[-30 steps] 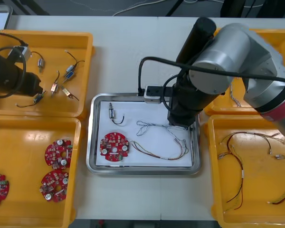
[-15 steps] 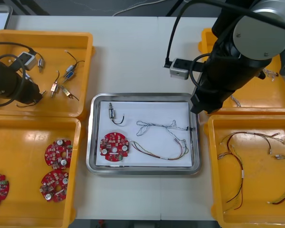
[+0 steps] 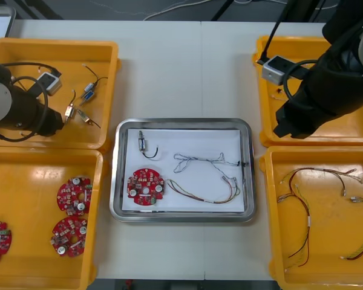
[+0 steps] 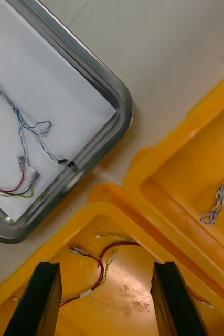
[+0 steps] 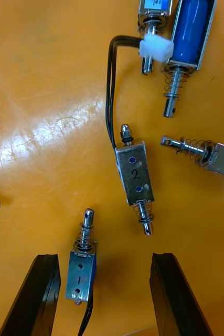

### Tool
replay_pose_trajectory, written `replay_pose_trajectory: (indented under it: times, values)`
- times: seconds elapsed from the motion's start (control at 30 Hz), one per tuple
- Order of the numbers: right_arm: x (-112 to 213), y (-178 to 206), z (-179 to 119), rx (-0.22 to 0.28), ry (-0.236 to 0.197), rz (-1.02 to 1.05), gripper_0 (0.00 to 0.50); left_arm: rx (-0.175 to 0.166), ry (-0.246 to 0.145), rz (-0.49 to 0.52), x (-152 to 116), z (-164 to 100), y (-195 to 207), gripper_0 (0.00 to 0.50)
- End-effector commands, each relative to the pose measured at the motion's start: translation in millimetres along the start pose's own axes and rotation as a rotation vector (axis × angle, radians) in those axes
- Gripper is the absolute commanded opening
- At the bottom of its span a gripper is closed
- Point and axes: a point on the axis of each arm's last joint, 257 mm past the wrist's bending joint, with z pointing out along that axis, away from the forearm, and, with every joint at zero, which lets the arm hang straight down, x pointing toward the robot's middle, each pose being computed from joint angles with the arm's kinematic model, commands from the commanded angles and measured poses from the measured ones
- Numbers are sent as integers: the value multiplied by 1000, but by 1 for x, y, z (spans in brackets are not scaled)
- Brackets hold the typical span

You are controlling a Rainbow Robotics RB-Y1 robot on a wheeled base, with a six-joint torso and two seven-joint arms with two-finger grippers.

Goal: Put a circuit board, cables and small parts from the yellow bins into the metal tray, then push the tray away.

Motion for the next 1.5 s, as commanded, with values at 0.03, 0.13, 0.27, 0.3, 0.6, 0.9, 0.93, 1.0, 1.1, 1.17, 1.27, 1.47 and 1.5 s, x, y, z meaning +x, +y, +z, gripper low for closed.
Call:
replay_pose_trajectory:
  times: [0.03, 0.13, 0.27, 0.3, 0.6, 0.9, 0.93, 1.0, 1.1, 1.17, 1.27, 1.47, 1.5]
  values:
    - [25, -24, -16, 60, -13, 148, 500, -45, 32, 79, 5, -10, 25, 500]
    - [39, -30, -18, 75, -9, 220, 500, -39, 48, 68, 3, -13, 27, 500]
    - [55, -37, -23, 83, -23, 314, 500, -35, 57, 56, 0, -16, 31, 500]
    - [57, -38, -23, 83, -26, 328, 500, -34, 60, 52, 0, -17, 31, 500]
    - [91, -57, -30, 81, -52, 492, 500, -30, 73, 16, -9, -26, 44, 500]
    - [128, -71, -29, 125, -31, 709, 500, -31, 92, -9, -6, -24, 54, 500]
    - [132, -71, -29, 138, -25, 725, 500, -31, 97, -10, -4, -23, 55, 500]
    - [140, -73, -28, 159, -15, 758, 500, -33, 108, -3, -3, -20, 54, 500]
    - [148, -74, -27, 170, -1, 780, 500, -35, 109, -1, -3, -18, 52, 500]
    - [151, -75, -27, 174, 3, 789, 500, -34, 113, 0, -2, -17, 52, 500]
    - [156, -77, -28, 179, 5, 802, 500, -31, 115, 1, -1, -17, 50, 500]
    - [164, -77, -28, 173, 15, 814, 500, -17, 111, 2, -3, -13, 42, 500]
    - [164, -76, -28, 171, 15, 811, 500, -17, 113, 3, -3, -13, 41, 500]
